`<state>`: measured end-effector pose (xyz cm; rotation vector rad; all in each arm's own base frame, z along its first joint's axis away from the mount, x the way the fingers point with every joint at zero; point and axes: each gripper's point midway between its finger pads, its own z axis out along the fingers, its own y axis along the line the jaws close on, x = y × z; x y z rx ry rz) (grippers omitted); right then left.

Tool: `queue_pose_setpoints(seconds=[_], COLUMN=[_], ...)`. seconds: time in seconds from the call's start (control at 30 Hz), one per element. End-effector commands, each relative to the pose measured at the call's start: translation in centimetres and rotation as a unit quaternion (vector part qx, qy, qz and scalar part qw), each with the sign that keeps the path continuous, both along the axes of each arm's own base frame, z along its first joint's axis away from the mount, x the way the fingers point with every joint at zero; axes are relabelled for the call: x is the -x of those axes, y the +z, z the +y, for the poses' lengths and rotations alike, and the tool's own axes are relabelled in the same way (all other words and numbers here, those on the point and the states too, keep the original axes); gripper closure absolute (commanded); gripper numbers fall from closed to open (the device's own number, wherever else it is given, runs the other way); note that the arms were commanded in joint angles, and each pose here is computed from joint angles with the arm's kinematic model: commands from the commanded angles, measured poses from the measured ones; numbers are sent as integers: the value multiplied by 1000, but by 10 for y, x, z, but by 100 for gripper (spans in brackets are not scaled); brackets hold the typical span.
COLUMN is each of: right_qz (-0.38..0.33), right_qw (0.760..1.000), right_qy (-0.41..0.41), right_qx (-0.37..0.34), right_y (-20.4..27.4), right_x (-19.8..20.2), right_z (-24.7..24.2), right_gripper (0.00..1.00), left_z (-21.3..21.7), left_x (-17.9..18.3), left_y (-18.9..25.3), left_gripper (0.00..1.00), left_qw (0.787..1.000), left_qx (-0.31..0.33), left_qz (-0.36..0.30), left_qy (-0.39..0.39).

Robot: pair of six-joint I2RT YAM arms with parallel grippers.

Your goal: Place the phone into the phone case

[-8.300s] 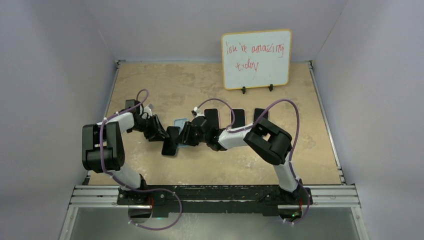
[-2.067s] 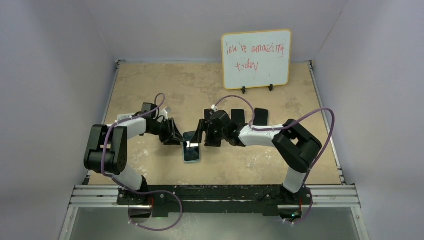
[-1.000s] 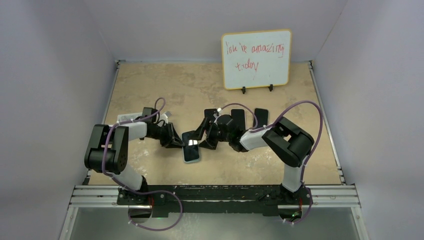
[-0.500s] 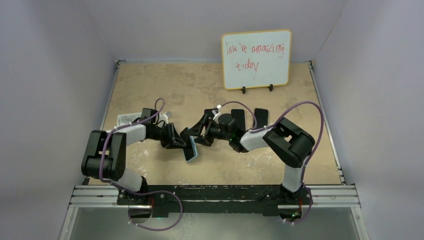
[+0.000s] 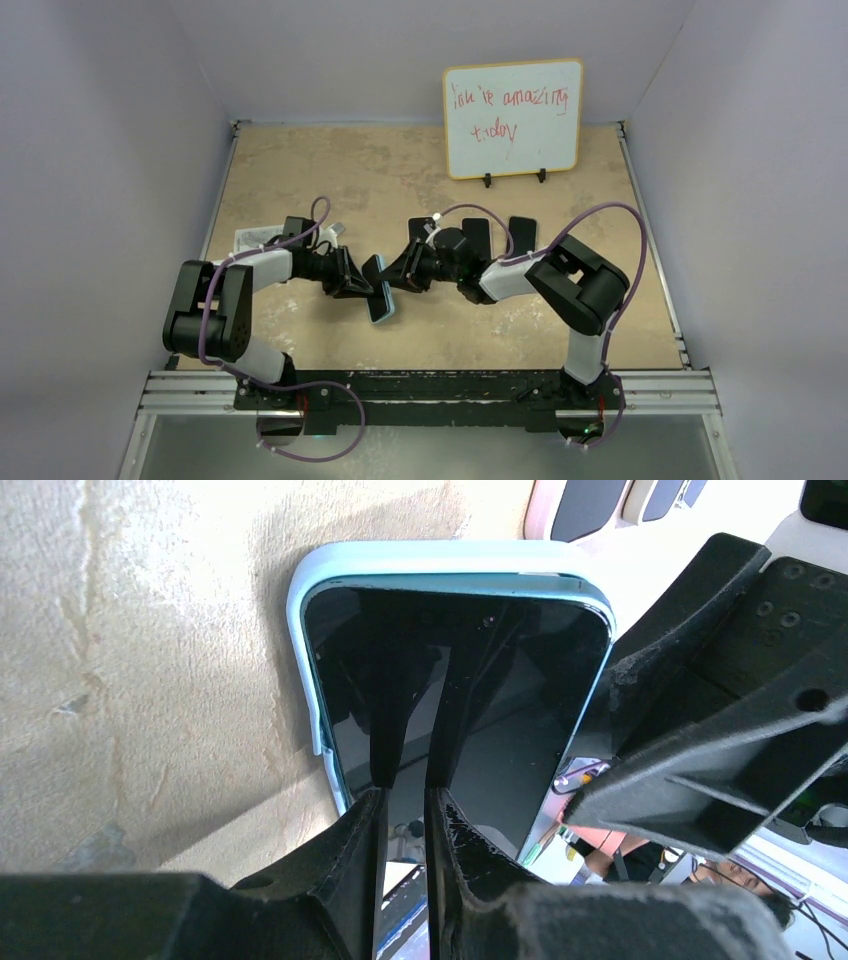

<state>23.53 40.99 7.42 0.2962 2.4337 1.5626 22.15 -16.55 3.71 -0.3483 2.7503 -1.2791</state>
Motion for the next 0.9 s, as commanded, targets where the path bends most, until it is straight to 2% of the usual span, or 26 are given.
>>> queue_pose_setpoints(seconds=[0.0, 0.07, 0.17, 0.33, 0.4, 0.5, 0.57, 0.67, 0.87], right_qz=[-32, -37, -40, -46, -55, -73, -80, -81, -89], right_qw=[999, 999, 999, 999, 998, 996, 995, 994, 992], right_qy=[22, 18, 18, 22, 30, 48, 53, 60, 61], right_qx=[-20, -12, -5, 1, 3, 26, 39, 48, 72], right_y=[24, 23, 18, 18, 21, 23, 24, 23, 19], right_x=[0, -3, -4, -6, -6, -4, -4, -3, -2], right_z=[16, 15, 15, 18, 19, 21, 21, 22, 19], right_gripper=[63, 70, 84, 91, 85, 66, 61, 60, 90], left_z=[-5, -6, -8, -7, -7, -7, -7, -8, -6], left_x=[-3, -3, -2, -3, -3, -3, -3, -3, -3], left_y=[6, 5, 6, 4, 4, 4, 4, 4, 5], left_gripper=[78, 78, 78, 78, 78, 78, 78, 78, 75], left_qw=[1000, 1000, 1000, 1000, 1000, 1000, 1000, 1000, 1000], left_qx=[13, 14, 17, 12, 12, 13, 13, 13, 6], left_qz=[-19, -18, -17, -16, -15, -16, -17, -17, -19], left_qy=[-8, -8, -10, -10, -10, -11, -11, -11, -9])
